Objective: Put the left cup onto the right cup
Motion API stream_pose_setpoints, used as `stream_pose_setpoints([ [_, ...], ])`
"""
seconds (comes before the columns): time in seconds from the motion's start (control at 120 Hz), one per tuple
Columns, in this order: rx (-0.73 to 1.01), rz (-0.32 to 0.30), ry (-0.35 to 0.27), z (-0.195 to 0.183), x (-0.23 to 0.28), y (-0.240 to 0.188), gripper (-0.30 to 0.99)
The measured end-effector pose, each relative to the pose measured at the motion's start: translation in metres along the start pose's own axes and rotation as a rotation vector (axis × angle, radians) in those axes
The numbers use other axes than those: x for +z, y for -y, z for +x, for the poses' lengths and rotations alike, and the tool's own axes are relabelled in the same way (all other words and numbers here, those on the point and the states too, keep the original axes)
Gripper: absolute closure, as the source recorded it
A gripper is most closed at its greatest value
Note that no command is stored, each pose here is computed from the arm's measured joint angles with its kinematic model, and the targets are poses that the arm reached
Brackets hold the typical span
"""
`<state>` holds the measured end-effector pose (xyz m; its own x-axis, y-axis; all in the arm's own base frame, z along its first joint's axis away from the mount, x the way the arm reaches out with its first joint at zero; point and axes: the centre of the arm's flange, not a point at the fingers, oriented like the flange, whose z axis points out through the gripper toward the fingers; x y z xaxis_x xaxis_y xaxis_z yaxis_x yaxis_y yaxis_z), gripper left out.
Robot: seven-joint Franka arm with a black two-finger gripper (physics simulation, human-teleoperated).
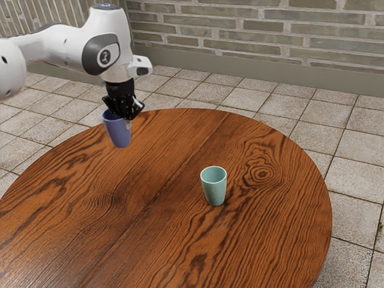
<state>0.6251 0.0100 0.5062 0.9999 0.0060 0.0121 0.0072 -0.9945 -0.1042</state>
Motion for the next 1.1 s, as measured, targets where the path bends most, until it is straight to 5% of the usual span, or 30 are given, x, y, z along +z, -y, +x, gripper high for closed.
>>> stream_pose_setpoints([
  [0.592, 0.008, 0.022, -0.018, 0.000, -0.018, -0.120, 0.78],
  [1.1, -0.096, -0.033, -0.080, 0.042, -0.004, -0.153, 0.78],
])
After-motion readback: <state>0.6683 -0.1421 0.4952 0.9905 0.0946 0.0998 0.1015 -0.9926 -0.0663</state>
